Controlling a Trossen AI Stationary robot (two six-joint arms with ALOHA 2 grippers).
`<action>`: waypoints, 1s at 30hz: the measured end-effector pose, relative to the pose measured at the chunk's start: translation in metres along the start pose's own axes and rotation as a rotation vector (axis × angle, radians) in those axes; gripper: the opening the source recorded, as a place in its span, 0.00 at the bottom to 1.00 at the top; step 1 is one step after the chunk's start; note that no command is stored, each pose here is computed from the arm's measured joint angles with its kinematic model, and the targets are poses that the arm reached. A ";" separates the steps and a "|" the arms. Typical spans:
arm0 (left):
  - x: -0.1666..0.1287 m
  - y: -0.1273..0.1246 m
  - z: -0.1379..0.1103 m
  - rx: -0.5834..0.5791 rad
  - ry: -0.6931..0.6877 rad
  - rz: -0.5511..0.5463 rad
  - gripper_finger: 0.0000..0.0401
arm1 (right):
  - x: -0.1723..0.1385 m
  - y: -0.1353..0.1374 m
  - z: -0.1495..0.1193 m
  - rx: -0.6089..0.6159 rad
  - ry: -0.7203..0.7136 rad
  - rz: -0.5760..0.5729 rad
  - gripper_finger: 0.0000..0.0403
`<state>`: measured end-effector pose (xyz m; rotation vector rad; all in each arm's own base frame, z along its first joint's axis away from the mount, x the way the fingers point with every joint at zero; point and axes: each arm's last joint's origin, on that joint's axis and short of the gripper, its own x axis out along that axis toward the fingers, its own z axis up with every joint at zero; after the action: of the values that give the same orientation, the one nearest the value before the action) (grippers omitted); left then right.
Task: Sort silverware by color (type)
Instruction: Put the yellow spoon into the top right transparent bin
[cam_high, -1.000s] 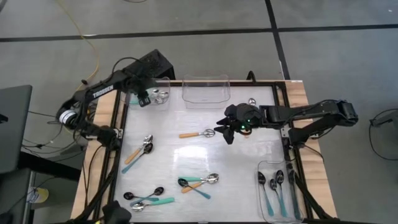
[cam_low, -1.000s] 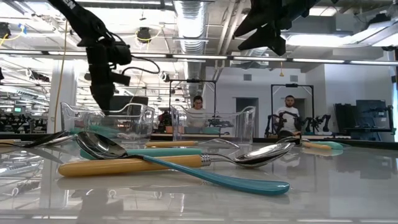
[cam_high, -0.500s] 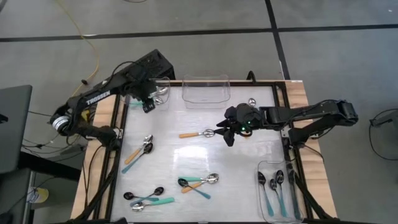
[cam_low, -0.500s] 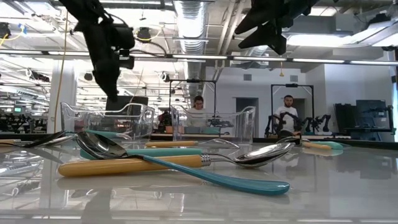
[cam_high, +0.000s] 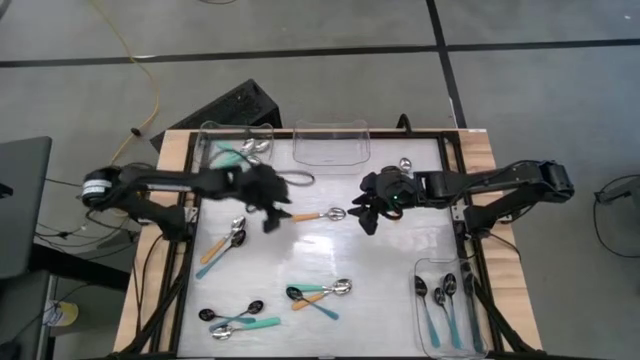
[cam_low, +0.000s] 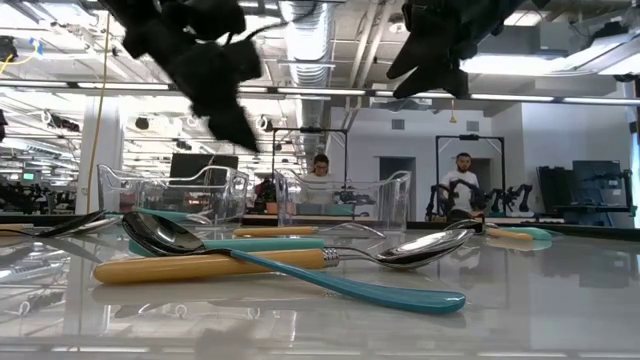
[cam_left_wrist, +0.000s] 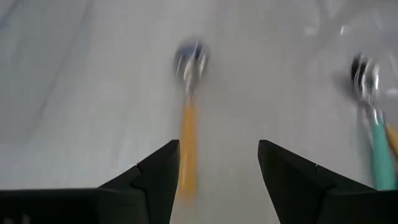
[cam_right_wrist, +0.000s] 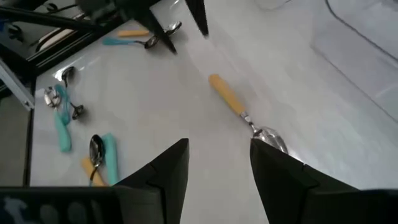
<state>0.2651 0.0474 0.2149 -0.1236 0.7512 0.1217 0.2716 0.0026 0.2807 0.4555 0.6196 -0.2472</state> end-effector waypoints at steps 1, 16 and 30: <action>0.009 -0.006 0.005 0.048 -0.056 0.015 0.50 | -0.001 0.001 -0.001 0.003 0.004 0.002 0.48; 0.111 0.005 -0.002 0.043 0.088 0.056 0.50 | -0.010 0.026 -0.037 -0.020 0.192 -0.011 0.48; 0.126 0.001 -0.018 0.080 0.182 0.010 0.18 | -0.010 0.025 -0.036 -0.023 0.154 -0.059 0.48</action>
<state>0.3440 0.0540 0.1152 -0.0551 0.9371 0.0900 0.2545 0.0425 0.2693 0.4370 0.7862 -0.2629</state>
